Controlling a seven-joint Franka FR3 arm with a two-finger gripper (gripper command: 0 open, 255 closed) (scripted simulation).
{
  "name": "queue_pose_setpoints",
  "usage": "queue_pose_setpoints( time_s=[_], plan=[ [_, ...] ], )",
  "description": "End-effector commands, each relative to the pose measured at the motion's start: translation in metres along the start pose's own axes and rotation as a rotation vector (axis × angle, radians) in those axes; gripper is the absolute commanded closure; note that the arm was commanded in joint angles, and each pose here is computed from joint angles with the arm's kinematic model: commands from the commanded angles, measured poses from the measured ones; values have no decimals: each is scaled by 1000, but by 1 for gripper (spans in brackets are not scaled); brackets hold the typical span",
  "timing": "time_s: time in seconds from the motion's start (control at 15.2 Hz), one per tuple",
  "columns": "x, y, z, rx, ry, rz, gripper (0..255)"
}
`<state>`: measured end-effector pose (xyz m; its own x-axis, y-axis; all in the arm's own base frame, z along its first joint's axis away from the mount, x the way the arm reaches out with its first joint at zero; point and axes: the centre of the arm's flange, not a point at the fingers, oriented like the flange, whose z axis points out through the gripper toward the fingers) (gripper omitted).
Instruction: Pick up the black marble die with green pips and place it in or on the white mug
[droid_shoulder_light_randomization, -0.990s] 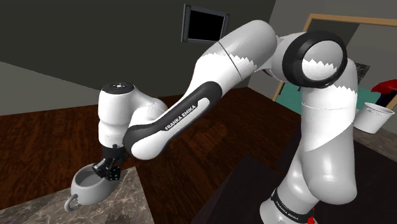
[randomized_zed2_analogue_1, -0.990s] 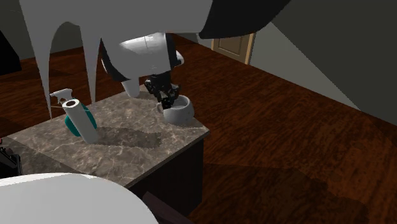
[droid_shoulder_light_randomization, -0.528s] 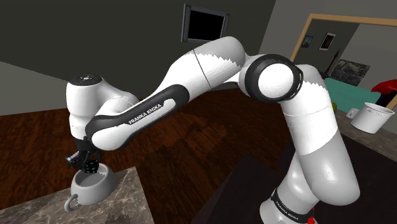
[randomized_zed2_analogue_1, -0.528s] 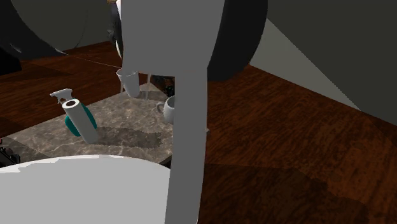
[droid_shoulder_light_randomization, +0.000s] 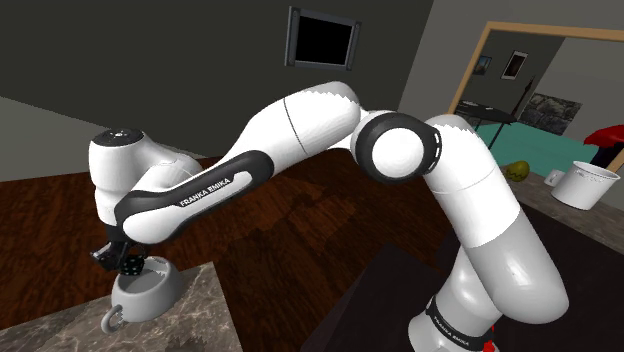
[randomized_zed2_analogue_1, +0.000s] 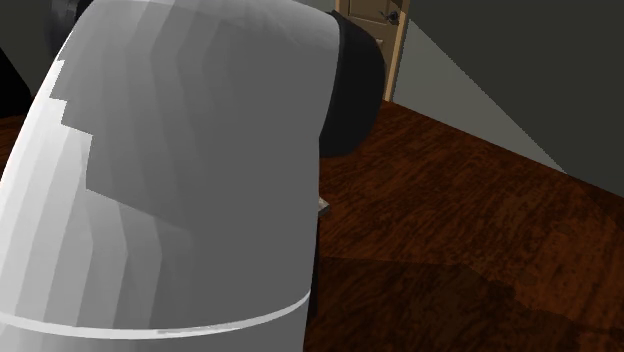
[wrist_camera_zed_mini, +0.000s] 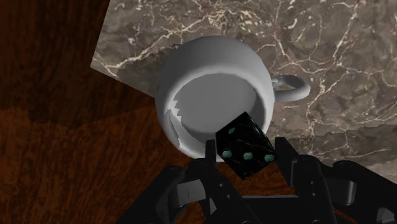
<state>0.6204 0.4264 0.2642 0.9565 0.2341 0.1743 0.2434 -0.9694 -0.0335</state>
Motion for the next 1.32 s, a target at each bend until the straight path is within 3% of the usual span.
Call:
queue_pose_setpoints(
  time_s=[0.0, 0.46, 0.99, 1.06, 1.25],
  plan=[
    [-2, 1, 10, 0, 0, 0, 255],
    [-8, 2, 45, 0, 0, 0, 255],
    [-8, 2, 45, 0, 0, 0, 255],
    [-8, 1, 46, 0, 0, 0, 0],
    [-8, 1, 46, 0, 0, 0, 0]
  ],
)
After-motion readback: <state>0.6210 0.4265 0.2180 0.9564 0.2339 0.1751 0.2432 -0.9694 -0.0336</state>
